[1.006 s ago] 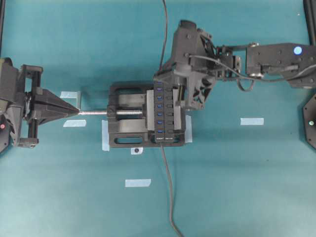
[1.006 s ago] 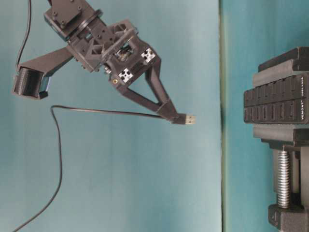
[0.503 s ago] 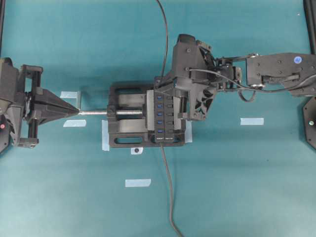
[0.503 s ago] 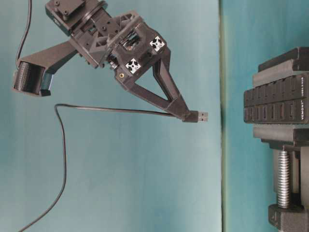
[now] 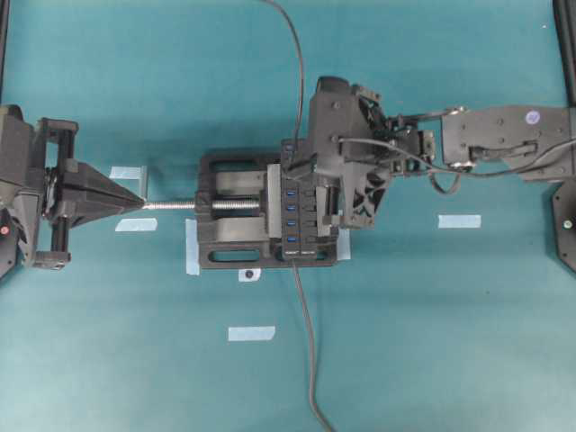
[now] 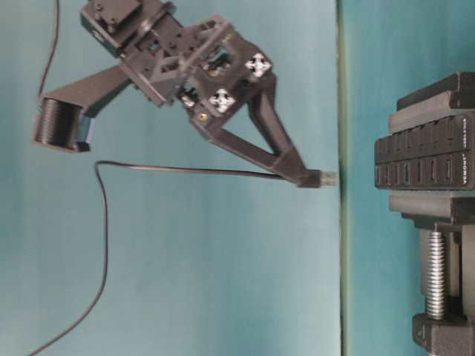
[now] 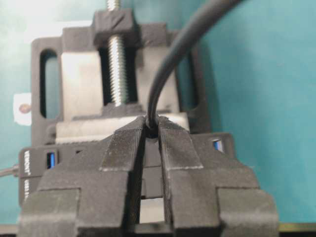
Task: Insert the USB into the center port of the fixed hub
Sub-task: 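Carry the held plug over the hub's center port, then push the plug down into the center port with the right gripper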
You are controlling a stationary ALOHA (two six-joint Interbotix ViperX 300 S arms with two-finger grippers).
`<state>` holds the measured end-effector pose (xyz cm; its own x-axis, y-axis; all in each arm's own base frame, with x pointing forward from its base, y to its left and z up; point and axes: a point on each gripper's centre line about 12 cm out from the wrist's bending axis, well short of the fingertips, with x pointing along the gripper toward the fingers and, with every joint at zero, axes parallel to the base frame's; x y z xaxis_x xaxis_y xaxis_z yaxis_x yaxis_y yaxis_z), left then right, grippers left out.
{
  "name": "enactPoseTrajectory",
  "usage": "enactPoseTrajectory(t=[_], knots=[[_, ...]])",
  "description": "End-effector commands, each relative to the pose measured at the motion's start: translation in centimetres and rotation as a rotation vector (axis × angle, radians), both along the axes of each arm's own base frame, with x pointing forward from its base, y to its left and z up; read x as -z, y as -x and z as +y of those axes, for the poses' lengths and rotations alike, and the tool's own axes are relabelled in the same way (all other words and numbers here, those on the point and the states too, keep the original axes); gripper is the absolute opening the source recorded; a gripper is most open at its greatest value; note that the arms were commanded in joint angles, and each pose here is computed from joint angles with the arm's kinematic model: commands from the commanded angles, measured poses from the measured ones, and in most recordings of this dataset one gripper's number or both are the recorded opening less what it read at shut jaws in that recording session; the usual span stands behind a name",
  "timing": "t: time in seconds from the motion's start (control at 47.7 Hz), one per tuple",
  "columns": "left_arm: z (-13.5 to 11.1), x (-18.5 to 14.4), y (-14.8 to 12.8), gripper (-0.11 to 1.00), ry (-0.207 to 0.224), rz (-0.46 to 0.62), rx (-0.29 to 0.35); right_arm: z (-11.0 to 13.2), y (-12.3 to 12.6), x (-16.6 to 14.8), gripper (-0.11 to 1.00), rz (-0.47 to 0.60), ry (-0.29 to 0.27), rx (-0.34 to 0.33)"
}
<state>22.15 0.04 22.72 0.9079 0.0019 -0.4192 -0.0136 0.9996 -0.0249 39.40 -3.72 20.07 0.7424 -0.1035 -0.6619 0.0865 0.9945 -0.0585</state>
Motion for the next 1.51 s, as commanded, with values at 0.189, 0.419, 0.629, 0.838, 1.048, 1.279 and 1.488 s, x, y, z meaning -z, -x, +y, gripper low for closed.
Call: enactPoseTrajectory(t=[0.189, 0.419, 0.629, 0.838, 1.048, 1.279, 1.488], knots=[[0.0, -1.1, -0.4, 0.00, 0.001, -0.032, -0.002, 0.3, -0.1, 0.7, 0.08, -0.013, -0.014, -0.004], [0.0, -1.0, -0.4, 0.00, 0.000, -0.032, -0.002, 0.4, -0.2, 1.5, 0.08, 0.000, -0.014, -0.008], [0.0, -1.0, -0.4, 0.00, 0.000, -0.032, -0.002, 0.4, -0.4, 1.9, 0.08, 0.000, -0.016, -0.011], [0.0, -1.0, -0.4, 0.00, 0.000, -0.031, 0.000, 0.4, -0.4, 2.5, 0.08, 0.014, -0.016, -0.012], [0.0, -1.0, -0.4, 0.00, 0.000, -0.031, -0.002, 0.4, -0.5, 2.9, 0.08, 0.023, -0.014, -0.014], [0.0, -1.0, -0.4, 0.00, 0.000, -0.031, -0.002, 0.4, -0.4, 3.1, 0.08, 0.034, -0.014, -0.013], [0.0, -1.0, -0.4, 0.00, 0.000, -0.031, 0.000, 0.7, -0.3, 3.2, 0.08, 0.041, -0.015, -0.019]])
